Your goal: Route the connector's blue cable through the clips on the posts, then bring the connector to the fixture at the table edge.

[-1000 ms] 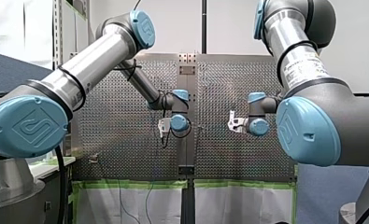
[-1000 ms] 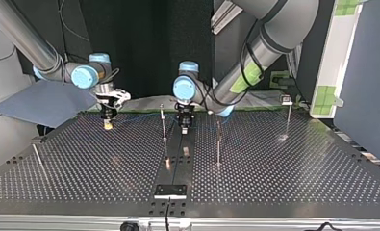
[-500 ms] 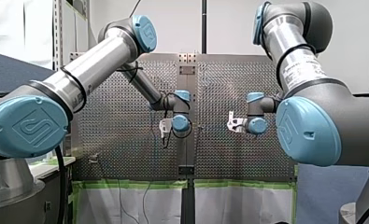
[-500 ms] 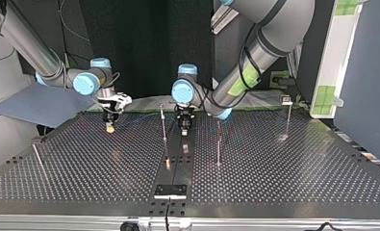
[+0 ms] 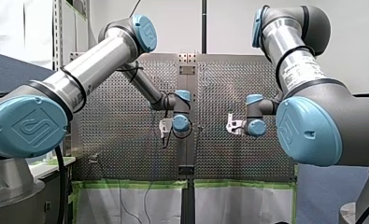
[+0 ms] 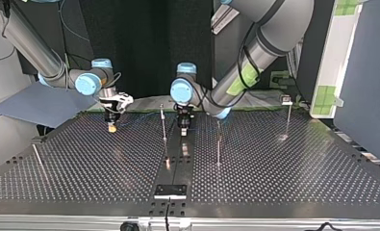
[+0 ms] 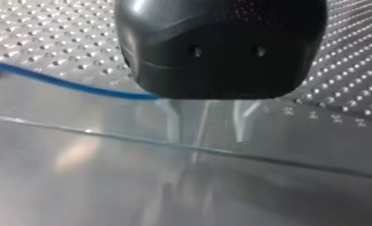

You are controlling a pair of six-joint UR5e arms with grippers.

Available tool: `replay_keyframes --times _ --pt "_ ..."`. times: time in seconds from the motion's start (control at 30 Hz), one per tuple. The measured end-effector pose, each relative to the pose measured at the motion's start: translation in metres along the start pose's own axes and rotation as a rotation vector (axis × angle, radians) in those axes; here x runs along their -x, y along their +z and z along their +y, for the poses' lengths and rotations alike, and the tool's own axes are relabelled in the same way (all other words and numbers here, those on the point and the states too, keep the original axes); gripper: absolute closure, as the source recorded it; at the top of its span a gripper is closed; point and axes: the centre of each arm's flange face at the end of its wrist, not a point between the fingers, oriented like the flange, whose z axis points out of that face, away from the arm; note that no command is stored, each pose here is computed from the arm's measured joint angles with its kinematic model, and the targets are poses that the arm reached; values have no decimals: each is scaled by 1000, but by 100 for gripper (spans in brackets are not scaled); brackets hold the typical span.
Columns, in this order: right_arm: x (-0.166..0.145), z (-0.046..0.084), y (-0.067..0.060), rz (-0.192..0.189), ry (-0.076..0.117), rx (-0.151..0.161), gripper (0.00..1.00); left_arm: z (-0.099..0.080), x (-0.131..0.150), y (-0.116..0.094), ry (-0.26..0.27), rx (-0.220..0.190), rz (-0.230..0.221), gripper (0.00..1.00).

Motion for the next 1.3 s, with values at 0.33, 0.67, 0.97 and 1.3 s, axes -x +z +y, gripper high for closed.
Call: replay_keyframes --times 0.33,0.67,0.97,1.3 --pt "1 -5 -1 -5 -1 -10 100 -6 -4 -9 83 -55 63 0" --pt "2 -7 -2 -15 -1 -13 100 -13 23 -22 136 -110 90 0" --pt "3 -8 -3 -20 1 -13 100 -16 13 -44 219 -127 165 0" --pt "3 -8 -3 -27 1 -14 100 -12 3 -69 239 -145 191 0"
